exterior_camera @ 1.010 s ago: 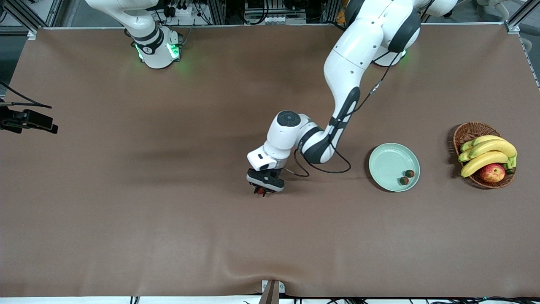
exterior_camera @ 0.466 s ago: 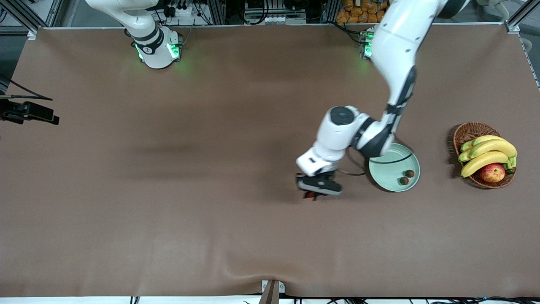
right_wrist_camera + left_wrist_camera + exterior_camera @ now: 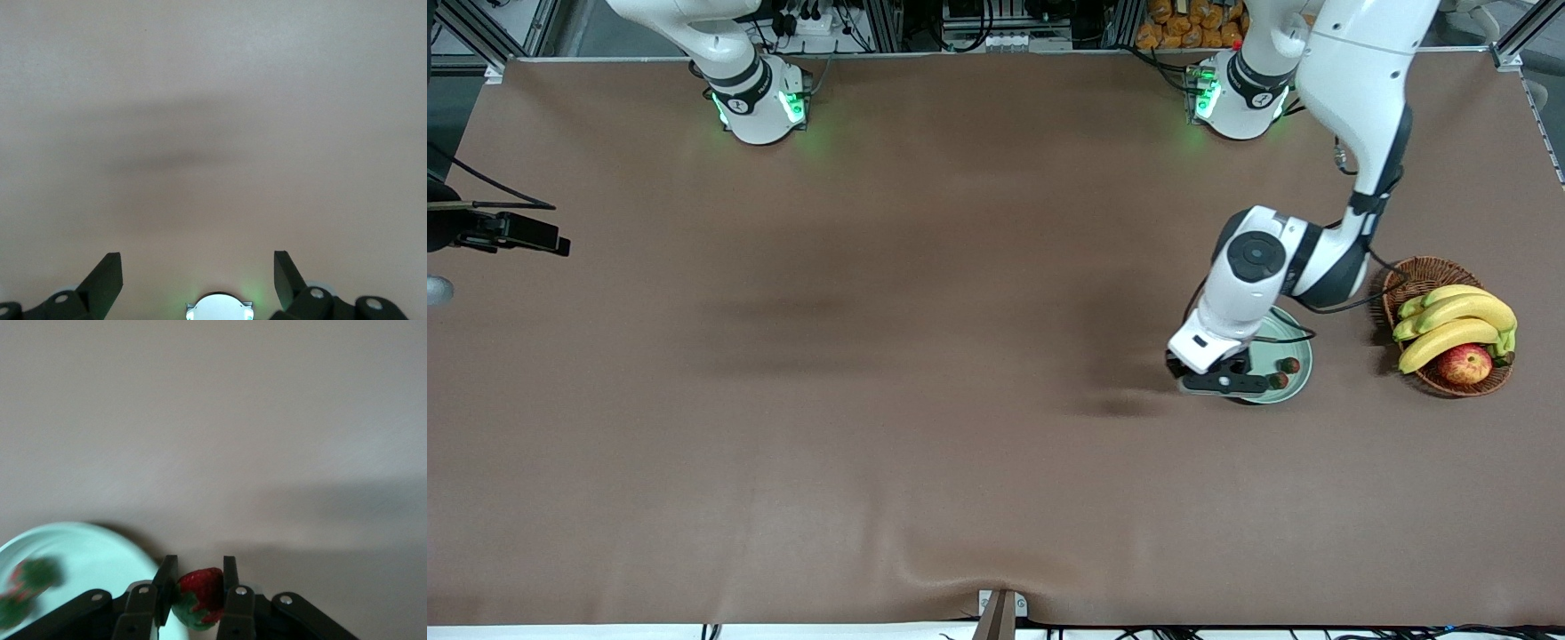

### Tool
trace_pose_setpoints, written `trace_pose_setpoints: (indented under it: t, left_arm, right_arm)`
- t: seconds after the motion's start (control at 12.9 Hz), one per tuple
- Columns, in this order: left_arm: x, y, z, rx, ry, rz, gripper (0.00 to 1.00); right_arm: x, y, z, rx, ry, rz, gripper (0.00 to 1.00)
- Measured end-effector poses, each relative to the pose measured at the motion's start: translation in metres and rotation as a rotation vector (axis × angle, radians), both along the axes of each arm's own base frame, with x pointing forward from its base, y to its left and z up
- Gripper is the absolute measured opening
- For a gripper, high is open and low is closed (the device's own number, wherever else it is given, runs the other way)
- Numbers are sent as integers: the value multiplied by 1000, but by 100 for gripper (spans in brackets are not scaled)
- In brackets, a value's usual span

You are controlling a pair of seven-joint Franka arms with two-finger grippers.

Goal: Collect all strawberries into plate
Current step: 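Carry the strawberry over the plate with the left gripper and open it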

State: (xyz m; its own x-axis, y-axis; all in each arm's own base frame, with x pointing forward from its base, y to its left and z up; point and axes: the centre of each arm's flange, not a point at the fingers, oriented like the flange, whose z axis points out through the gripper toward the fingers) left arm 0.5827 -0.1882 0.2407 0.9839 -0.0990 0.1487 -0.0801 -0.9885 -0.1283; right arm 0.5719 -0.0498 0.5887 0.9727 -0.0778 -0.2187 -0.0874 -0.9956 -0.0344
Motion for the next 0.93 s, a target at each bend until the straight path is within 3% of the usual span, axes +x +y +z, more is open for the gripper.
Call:
trace_pose_setpoints:
  t: [0.23, 0.54, 0.93]
  left_arm:
    - [-9, 18, 0, 66, 102, 19, 32]
    - [-12, 46, -21, 80, 155, 31, 35]
    - [6, 64, 15, 69, 190, 111, 87]
  right_arm:
    - [-2, -15, -3, -3, 8, -41, 100]
    - [-3, -27, -14, 5, 25, -61, 100]
    - [-1, -13, -15, 11, 27, -34, 100]
